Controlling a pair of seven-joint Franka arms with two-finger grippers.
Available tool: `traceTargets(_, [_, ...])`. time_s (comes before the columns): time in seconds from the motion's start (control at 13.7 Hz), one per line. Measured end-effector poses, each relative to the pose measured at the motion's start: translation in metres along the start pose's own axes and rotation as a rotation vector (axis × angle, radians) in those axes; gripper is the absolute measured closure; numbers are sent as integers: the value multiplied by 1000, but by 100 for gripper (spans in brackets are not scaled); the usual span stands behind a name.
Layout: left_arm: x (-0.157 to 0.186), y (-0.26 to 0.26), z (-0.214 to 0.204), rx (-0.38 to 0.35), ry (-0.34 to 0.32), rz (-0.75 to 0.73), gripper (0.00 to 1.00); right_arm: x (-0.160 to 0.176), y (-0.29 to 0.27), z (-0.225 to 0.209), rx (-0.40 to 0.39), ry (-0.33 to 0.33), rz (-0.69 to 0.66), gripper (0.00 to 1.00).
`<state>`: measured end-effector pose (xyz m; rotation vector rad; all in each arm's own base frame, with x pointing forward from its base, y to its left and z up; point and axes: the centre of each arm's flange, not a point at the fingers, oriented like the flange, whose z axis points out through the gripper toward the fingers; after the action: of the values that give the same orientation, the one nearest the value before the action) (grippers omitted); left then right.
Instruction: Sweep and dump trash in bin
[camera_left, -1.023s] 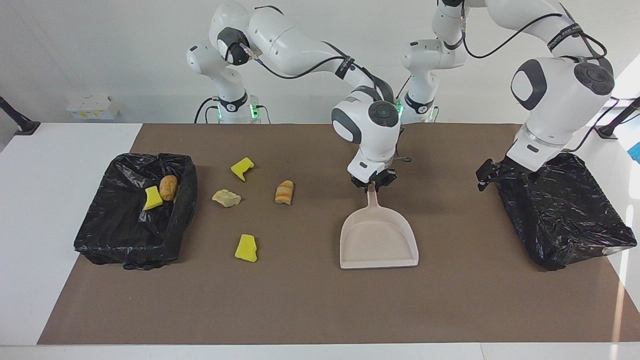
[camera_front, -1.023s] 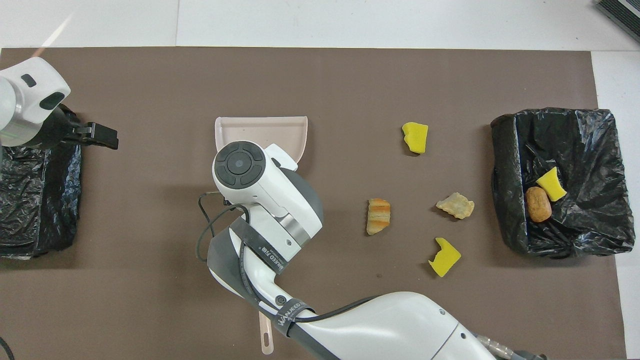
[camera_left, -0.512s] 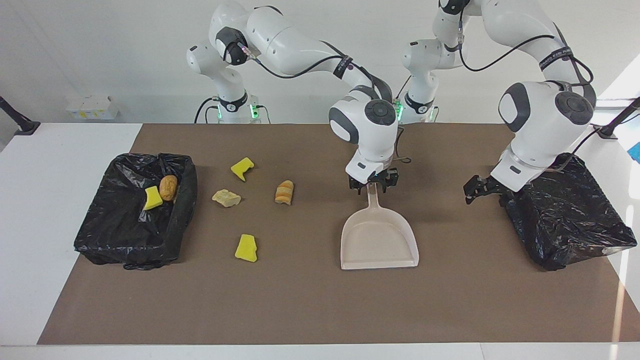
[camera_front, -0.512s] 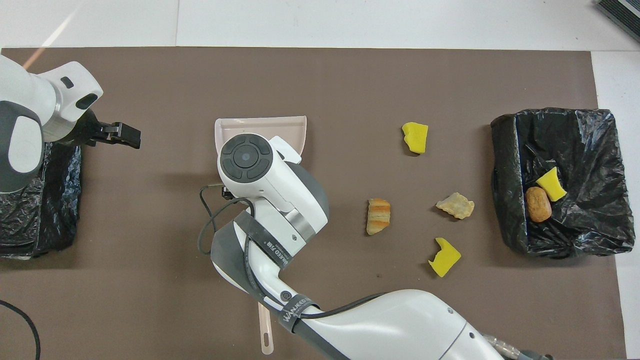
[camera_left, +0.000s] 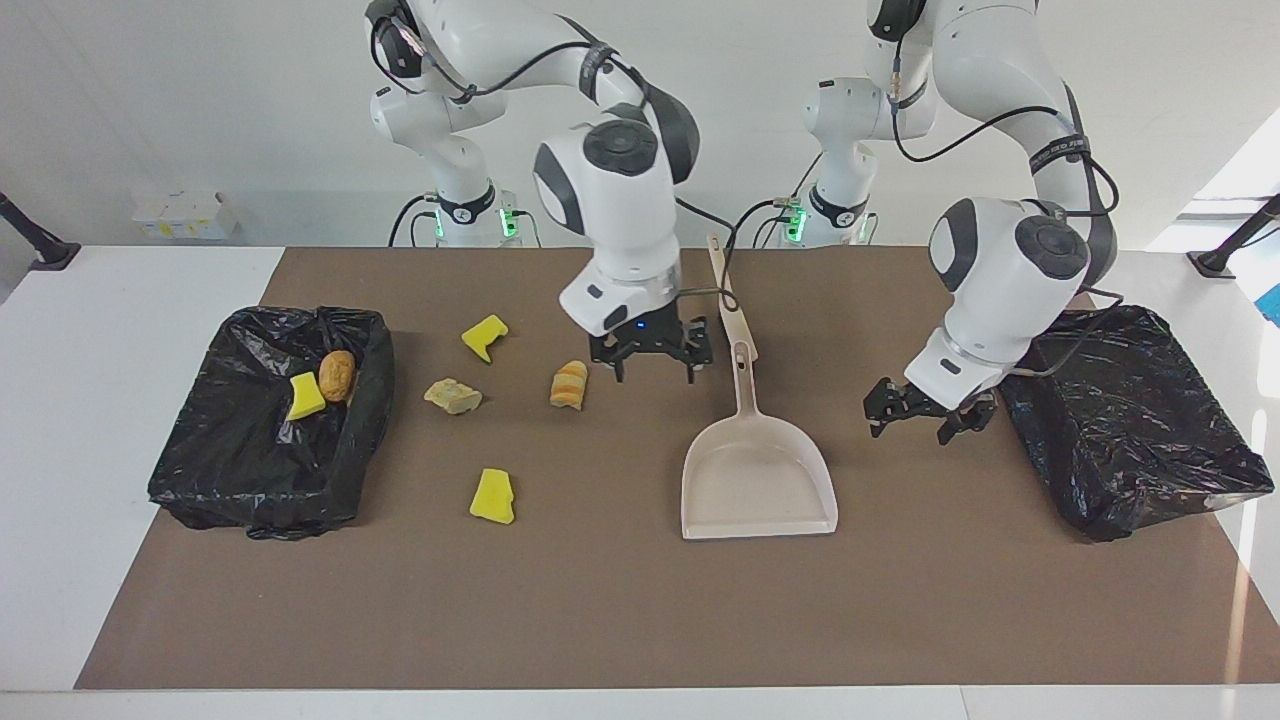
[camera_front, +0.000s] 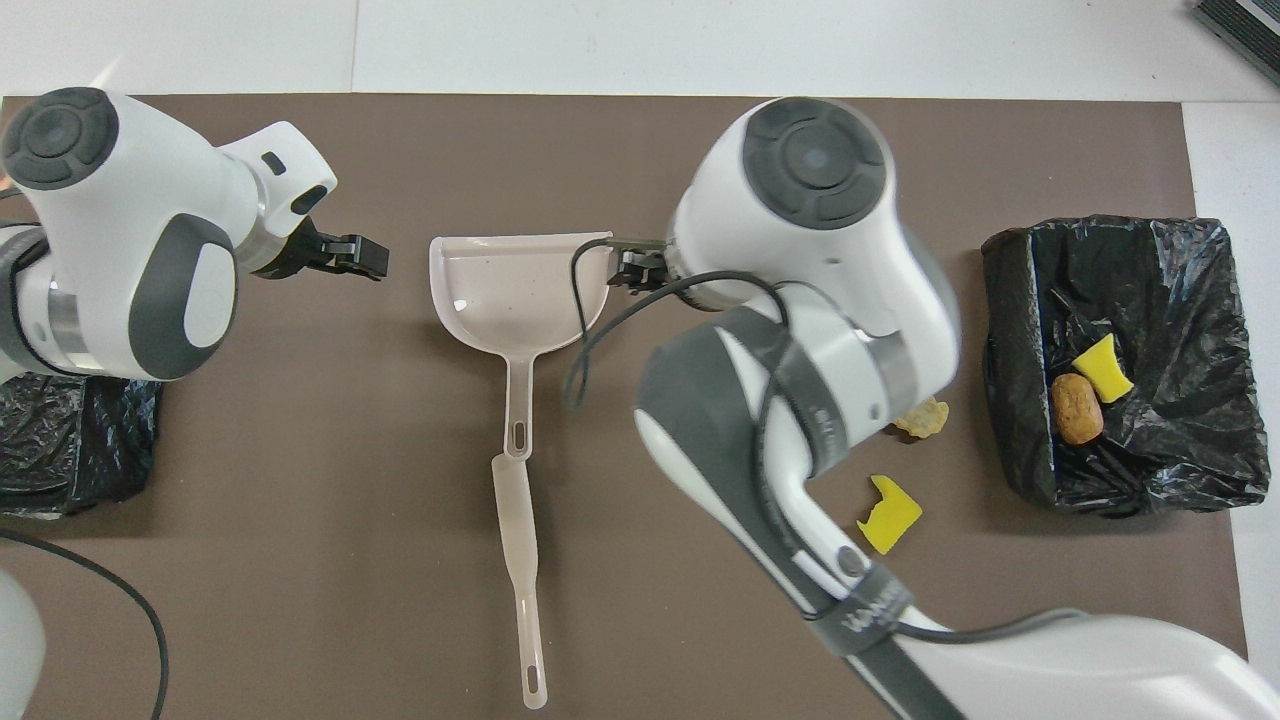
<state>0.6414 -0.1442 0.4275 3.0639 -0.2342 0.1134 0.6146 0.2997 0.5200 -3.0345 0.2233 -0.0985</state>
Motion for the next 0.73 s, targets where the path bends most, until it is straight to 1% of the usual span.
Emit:
traceTargets(0.15, [-8, 46, 19, -6, -2, -38, 0, 9, 58, -34, -33, -26, 5, 0])
traceTargets(0.29, [-28, 93, 41, -8, -18, -61, 0, 12, 103, -63, -53, -42, 10, 0])
traceTargets(0.44, [-53, 126, 53, -8, -22, -92, 0, 13, 139, -88, -72, -42, 17, 0])
traceTargets(0.66, [-104, 160, 63, -3, -31, -64, 0, 1, 185, -124, -121, -60, 4, 0])
traceTargets(0.73, [-116, 166, 63, -1, -33, -60, 4, -5, 196, -131, -128, -66, 11, 0])
